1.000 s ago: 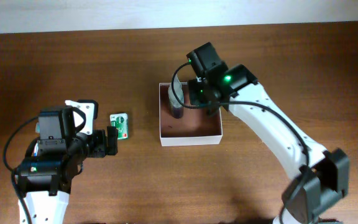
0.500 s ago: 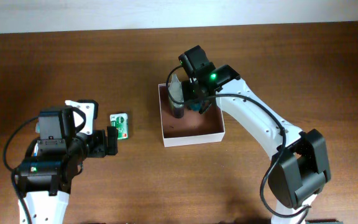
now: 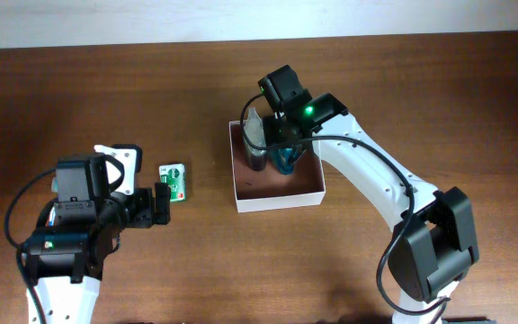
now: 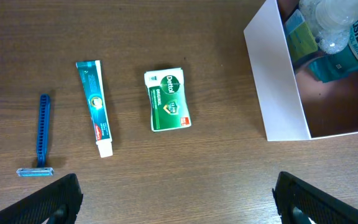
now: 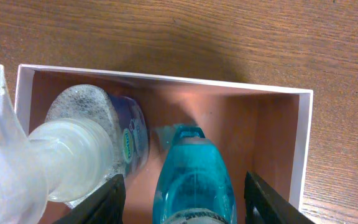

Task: Pack container
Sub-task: 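Carry the Listerine bottle with the right gripper into the box, then release the Listerine bottle and withdraw the right gripper to the right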

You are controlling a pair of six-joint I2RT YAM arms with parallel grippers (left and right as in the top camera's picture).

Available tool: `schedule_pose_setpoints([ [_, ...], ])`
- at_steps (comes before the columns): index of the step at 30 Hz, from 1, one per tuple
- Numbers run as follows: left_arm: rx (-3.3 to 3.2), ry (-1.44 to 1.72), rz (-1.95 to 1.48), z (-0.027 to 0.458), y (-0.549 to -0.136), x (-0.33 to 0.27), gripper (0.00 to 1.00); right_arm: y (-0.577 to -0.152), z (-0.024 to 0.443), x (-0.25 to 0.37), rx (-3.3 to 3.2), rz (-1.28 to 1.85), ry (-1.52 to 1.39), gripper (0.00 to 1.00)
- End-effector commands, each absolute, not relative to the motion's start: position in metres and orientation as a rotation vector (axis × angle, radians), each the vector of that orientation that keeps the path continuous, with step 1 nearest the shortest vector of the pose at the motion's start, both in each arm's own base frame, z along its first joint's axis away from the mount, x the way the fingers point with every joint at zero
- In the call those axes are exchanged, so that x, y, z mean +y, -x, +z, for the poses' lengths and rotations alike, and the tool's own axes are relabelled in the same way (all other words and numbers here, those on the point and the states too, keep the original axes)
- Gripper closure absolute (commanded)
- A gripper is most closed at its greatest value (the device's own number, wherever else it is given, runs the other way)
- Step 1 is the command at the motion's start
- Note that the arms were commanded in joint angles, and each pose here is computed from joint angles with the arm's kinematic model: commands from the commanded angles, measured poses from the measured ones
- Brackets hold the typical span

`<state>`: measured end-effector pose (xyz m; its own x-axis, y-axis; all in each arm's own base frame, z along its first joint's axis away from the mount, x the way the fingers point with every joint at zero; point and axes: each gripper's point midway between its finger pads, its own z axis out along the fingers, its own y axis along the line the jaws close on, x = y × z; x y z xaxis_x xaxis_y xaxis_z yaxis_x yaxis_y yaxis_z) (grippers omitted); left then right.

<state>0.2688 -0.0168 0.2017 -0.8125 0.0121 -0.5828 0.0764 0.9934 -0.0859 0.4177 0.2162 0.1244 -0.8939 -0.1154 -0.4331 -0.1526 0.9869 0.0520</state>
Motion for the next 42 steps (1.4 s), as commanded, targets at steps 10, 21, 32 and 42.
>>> schedule_pose_setpoints([
  [10,2.494,-0.05,-0.154,0.21,-0.272,-0.018,0.01,-0.4,0.23,0.201,2.491,0.176,0.16,0.45],
  [21,2.495,-0.05,-0.154,0.21,-0.272,-0.018,0.01,-0.346,0.195,0.172,2.725,0.066,0.157,0.96],
  [32,2.495,-0.05,-0.154,0.21,-0.272,-0.018,0.0,-0.337,0.114,0.167,2.803,0.019,0.168,0.96],
  [42,2.495,-0.05,-0.154,0.21,-0.272,-0.018,0.01,-0.341,0.091,0.175,2.751,0.049,0.326,0.96],
])
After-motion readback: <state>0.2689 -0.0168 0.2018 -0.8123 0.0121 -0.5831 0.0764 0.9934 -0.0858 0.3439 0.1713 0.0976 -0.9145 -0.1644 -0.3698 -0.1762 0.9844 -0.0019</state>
